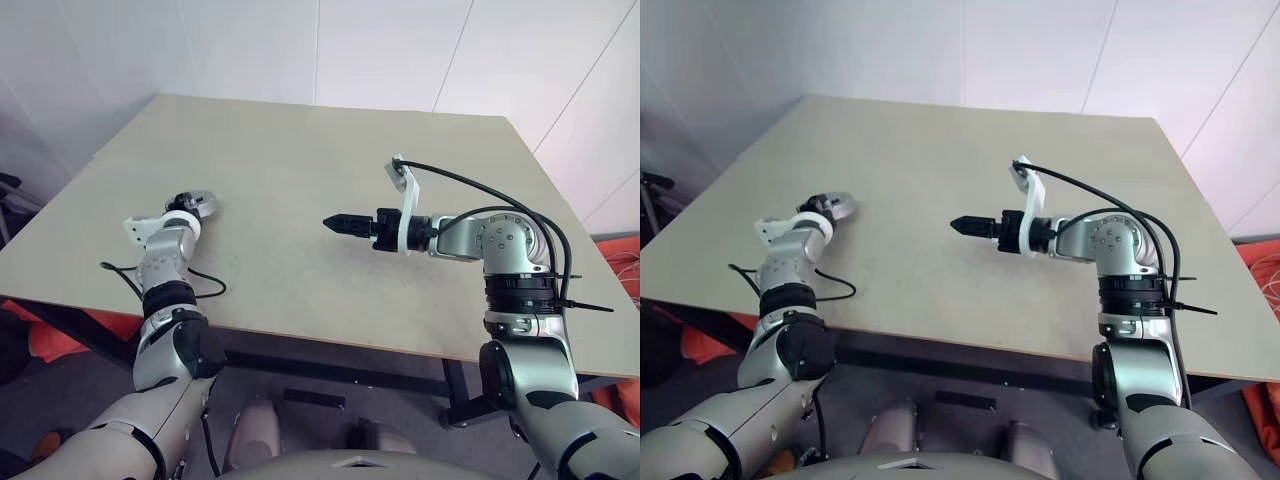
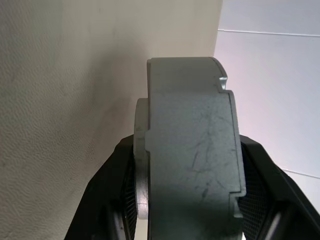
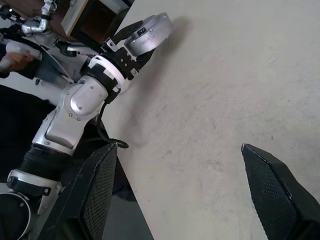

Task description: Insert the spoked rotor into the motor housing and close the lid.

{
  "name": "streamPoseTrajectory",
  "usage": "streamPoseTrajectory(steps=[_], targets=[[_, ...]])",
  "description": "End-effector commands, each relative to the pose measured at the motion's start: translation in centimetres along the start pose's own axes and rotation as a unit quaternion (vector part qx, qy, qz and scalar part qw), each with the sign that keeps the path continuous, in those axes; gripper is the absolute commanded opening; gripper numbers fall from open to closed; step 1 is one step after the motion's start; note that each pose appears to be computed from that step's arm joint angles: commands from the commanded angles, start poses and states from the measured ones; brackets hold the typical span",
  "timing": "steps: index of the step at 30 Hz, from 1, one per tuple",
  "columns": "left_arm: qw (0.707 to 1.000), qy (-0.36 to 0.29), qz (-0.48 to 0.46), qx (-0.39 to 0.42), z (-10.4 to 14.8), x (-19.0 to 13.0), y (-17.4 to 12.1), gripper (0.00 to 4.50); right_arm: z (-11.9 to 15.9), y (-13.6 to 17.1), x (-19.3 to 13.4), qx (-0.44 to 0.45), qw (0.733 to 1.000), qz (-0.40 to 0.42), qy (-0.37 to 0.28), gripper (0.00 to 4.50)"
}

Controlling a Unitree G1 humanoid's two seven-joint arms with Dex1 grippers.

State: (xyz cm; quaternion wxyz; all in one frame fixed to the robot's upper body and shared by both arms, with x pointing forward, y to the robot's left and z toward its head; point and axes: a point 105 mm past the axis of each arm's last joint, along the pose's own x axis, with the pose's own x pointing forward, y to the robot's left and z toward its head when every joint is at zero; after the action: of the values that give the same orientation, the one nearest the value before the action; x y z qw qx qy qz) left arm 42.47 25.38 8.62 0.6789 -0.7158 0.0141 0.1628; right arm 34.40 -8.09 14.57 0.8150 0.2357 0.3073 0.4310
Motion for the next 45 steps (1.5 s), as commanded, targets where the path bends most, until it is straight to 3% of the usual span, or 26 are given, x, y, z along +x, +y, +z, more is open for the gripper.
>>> streamPoseTrajectory(steps=[1,7,14,28,32,34,35,38,39,43,45], targets=[[0.999,0.003,-0.051,0.011,-0.1,-0.5,-2.9,2.81,1.4,0.9,-0.5,-0.026,0.999,0.006,-0.029,4.5],[0.999,0.006,-0.044,0.017,-0.3,-1.0,-2.6,4.48,1.4,0.9,-0.5,-0.026,0.999,0.005,-0.028,4.5],[1.0,0.003,-0.021,0.02,-0.5,-1.5,-1.7,4.48,1.5,0.8,-0.4,-0.026,0.999,0.004,-0.028,4.5],[0.988,0.053,0.12,0.078,-5.2,-6.6,1.8,4.48,1.5,0.7,-0.5,-0.03,0.999,0.001,-0.026,4.5],[0.976,0.073,0.126,0.162,-6.4,-7.5,1.6,4.48,1.5,0.6,-0.5,-0.036,0.999,-0.003,-0.025,4.5],[0.967,0.092,0.056,0.233,-7.3,-7.8,-0.3,4.48,1.7,0.1,-0.7,-0.052,0.998,-0.019,-0.033,4.5],[0.951,0.105,0.014,0.289,-7.9,-7.9,-1.4,4.48,2.0,-0.3,-0.9,-0.069,0.996,-0.034,-0.043,4.5],[0.839,0.099,-0.139,0.517,-8.5,-8.1,-5.0,4.48,3.0,-1.7,-1.6,-0.145,0.983,-0.077,-0.082,4.5],[0.816,0.099,-0.16,0.547,-8.6,-8.0,-5.3,4.48,3.1,-1.9,-1.8,-0.162,0.979,-0.082,-0.089,4.5],[0.645,0.126,-0.31,0.687,-7.7,-8.6,-6.6,4.48,3.1,-3.5,-3.2,-0.286,0.943,-0.112,-0.13,4.5],[0.611,0.151,-0.342,0.697,-6.6,-8.7,-6.2,4.48,2.6,-4.2,-3.7,-0.32,0.933,-0.111,-0.124,4.5]])
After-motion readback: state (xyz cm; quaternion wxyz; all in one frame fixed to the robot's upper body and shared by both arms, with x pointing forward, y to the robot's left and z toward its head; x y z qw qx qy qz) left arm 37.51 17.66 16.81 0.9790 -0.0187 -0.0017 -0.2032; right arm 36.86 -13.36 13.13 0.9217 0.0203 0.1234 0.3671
